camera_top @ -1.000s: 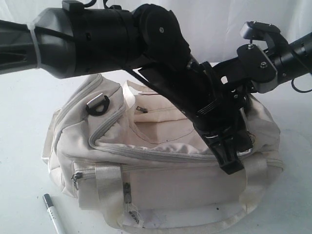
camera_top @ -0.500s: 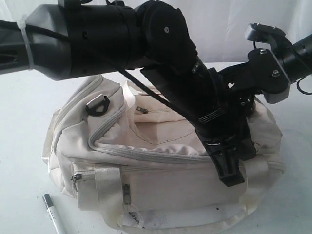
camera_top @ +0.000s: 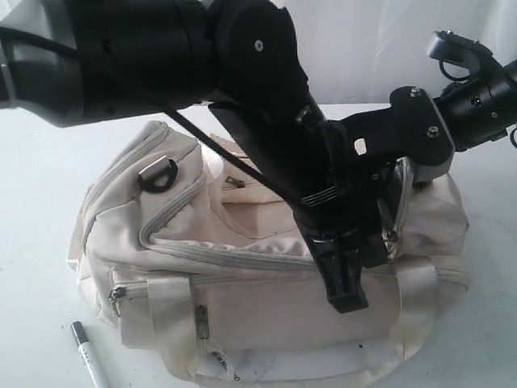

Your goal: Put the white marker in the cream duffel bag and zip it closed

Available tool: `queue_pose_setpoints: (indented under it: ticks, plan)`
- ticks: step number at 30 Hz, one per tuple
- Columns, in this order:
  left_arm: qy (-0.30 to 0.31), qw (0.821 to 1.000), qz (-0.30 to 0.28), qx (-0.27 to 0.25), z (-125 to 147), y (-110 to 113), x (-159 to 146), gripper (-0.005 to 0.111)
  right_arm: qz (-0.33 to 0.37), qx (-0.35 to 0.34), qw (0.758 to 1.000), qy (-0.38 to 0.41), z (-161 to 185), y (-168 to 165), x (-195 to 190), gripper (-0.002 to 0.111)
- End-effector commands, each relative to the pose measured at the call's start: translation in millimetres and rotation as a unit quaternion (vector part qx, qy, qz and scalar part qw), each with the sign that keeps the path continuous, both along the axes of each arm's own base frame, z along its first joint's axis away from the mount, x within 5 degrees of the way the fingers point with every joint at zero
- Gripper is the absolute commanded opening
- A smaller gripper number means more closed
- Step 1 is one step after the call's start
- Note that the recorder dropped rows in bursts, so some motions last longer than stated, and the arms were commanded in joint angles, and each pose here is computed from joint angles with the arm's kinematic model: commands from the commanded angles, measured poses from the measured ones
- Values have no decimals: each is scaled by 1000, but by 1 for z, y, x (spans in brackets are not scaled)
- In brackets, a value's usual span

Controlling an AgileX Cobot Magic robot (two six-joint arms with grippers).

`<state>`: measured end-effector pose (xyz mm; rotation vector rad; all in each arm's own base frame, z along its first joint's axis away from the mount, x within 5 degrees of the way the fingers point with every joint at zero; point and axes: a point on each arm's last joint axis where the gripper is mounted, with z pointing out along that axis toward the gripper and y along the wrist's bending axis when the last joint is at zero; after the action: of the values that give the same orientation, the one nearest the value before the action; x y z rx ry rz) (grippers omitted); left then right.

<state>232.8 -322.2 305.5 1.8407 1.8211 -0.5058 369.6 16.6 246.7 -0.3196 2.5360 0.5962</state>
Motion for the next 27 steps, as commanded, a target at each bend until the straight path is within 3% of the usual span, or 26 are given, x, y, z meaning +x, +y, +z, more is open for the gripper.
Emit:
queue_pose_setpoints:
  ticks: [1, 17, 27]
  plan:
    - [98, 992, -47, 59, -8, 15, -38, 0, -70, -34, 994, -71, 7, -24, 17, 0]
    - [42, 999, -7, 0, -5, 12, -30, 0, -40, -12, 998, -35, 5, -19, 10, 4]
    - [9, 1000, 8, -19, -19, 1, -15, 0, 15, -8, 1000, -23, 4, 9, 6, 6]
